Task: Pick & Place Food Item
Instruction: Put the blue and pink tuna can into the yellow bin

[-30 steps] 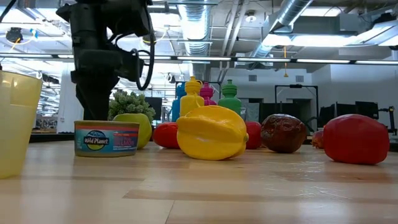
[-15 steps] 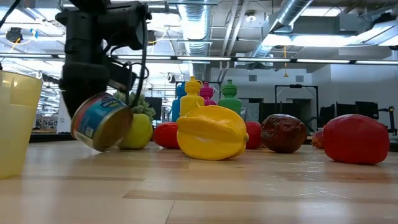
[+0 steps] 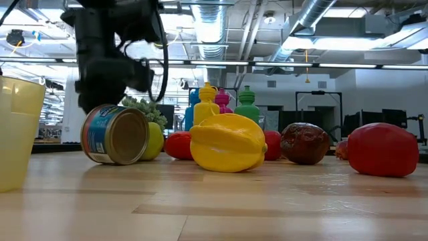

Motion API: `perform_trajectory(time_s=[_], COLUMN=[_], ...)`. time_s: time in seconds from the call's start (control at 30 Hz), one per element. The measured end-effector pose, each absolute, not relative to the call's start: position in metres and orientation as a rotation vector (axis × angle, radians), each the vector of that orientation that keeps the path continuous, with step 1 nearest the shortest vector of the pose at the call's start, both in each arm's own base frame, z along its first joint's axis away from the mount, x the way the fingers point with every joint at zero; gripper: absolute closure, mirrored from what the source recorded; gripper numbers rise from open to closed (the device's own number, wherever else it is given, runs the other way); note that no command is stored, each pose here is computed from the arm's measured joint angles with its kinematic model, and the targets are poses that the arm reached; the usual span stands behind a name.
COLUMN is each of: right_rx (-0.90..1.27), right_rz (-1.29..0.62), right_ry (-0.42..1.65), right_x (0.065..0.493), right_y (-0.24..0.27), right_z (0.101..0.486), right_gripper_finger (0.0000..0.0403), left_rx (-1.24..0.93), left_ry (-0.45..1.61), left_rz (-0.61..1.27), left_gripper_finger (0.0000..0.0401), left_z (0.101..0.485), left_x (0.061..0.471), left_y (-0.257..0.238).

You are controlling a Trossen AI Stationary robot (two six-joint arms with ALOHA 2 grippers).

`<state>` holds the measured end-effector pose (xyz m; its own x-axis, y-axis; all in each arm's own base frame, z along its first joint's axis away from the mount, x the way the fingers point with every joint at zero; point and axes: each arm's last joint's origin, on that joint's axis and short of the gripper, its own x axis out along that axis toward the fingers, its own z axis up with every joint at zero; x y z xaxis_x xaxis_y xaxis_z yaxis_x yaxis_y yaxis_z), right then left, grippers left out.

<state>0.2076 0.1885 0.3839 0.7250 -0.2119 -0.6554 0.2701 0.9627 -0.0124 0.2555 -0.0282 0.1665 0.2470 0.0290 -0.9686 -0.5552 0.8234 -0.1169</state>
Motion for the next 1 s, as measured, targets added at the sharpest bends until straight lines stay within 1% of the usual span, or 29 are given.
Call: perform_trajectory(time_s=[0.27,0.37,0.47,0.57,0.7,0.77,0.8,0.87,0.93,1.0], right_rx=[0.094,0.098,0.098,0.099,0.104,0.104,0.103,0.103,0.101,0.101], right_rz=[-0.268,-0.266,-0.266,-0.266,-0.270,-0.271,-0.271,-0.271,-0.270,-0.270], right_ry=[0.707,0.704,0.704,0.703,0.700,0.701,0.701,0.701,0.701,0.701], right_x=[0.209,0.209,0.209,0.209,0.211,0.211,0.211,0.211,0.211,0.211], right_y=[0.188,0.188,0.188,0.188,0.187,0.187,0.187,0.187,0.187,0.187], right_z=[0.384,0.384,0.384,0.384,0.385,0.385,0.385,0.385,0.385,0.385], right_gripper_finger=[0.0091,0.0091,0.0091,0.0091,0.0091,0.0091,0.0091,0.0091,0.0091,0.0091], left_rx=[-0.544,-0.564,-0.597,-0.595,-0.550,-0.582,-0.631,-0.734,-0.797,-0.832], left_ry=[1.136,1.025,0.854,0.726,0.729,0.770,0.793,0.851,0.917,0.950], left_rz=[0.457,0.349,0.250,0.195,0.150,0.150,0.153,0.148,0.112,0.061], left_gripper_finger=[0.0399,0.0379,0.0333,0.0270,0.0180,0.0143,0.0128,0.0112,0.0107,0.0105], left_z=[0.205,0.225,0.246,0.259,0.255,0.248,0.244,0.237,0.232,0.236], left_x=[0.235,0.231,0.232,0.235,0.241,0.244,0.246,0.249,0.253,0.258], left_y=[-0.024,-0.026,-0.031,-0.037,-0.048,-0.052,-0.055,-0.058,-0.061,-0.066])
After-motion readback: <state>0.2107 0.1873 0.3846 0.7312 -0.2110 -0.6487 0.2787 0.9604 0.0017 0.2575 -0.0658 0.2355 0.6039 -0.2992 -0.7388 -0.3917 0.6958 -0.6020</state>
